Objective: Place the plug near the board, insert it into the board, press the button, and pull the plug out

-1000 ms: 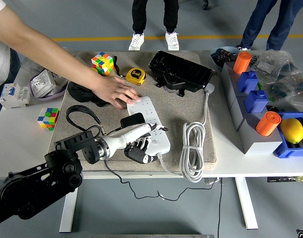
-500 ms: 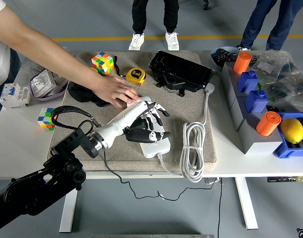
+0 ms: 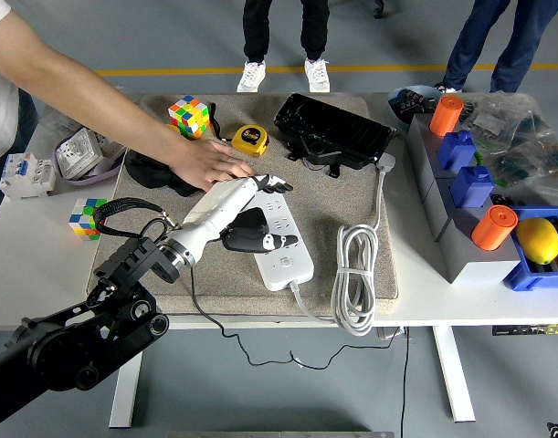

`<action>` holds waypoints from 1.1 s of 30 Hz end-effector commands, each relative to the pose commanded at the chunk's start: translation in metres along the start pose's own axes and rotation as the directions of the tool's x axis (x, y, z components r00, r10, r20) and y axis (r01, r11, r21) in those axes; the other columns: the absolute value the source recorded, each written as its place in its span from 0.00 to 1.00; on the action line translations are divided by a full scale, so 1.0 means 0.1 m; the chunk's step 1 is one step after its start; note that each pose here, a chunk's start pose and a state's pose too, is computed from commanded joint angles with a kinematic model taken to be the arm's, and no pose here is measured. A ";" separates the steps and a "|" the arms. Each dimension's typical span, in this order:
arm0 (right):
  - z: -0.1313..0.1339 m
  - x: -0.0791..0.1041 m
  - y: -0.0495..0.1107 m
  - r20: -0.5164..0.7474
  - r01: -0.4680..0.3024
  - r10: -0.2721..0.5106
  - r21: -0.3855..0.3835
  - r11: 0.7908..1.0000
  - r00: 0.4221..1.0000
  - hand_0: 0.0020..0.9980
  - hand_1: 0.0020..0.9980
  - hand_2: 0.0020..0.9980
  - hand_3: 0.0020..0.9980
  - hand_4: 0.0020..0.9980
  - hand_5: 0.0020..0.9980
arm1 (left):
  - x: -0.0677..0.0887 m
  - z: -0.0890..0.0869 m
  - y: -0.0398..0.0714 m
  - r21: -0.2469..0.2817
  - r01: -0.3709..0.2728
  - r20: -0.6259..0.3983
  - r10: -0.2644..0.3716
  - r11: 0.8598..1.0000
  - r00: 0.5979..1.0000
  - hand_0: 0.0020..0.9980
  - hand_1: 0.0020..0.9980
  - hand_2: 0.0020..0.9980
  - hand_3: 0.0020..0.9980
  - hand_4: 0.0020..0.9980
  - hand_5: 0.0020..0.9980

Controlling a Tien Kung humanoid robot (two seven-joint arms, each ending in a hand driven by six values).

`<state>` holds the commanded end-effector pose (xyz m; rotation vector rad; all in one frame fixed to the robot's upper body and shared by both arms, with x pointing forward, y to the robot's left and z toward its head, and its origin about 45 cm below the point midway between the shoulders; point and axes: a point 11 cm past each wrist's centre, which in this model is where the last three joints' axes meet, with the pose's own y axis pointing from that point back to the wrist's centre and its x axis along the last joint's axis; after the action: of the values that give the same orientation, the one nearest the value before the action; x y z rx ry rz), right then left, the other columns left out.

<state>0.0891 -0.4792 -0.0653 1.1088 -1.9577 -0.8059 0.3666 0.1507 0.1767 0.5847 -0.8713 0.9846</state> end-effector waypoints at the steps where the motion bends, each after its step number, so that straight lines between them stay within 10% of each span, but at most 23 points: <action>1: 0.00 0.00 0.00 0.001 0.000 0.000 0.001 1.000 1.000 0.60 0.60 0.55 0.55 0.76 0.24 | 0.00 -0.03 -0.01 0.016 0.001 0.024 -0.001 1.000 1.000 0.69 0.69 0.71 0.75 1.00 0.38; 16: 0.01 -0.01 0.00 0.010 0.000 0.000 -0.002 1.000 1.000 0.60 0.60 0.55 0.55 0.76 0.24 | -0.06 -0.38 -0.04 0.195 0.022 0.117 -0.045 0.980 0.992 0.54 0.58 0.61 0.66 0.94 0.43; 33: 0.01 -0.03 0.00 0.014 0.001 -0.001 -0.001 1.000 1.000 0.60 0.60 0.55 0.55 0.76 0.24 | -0.10 -0.47 -0.06 0.247 0.044 0.124 -0.077 0.968 0.989 0.45 0.54 0.55 0.60 0.89 0.45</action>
<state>0.0886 -0.4765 -0.0666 1.1061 -1.9685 -0.8165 0.3858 0.1793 0.1427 0.8903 -0.8503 1.0125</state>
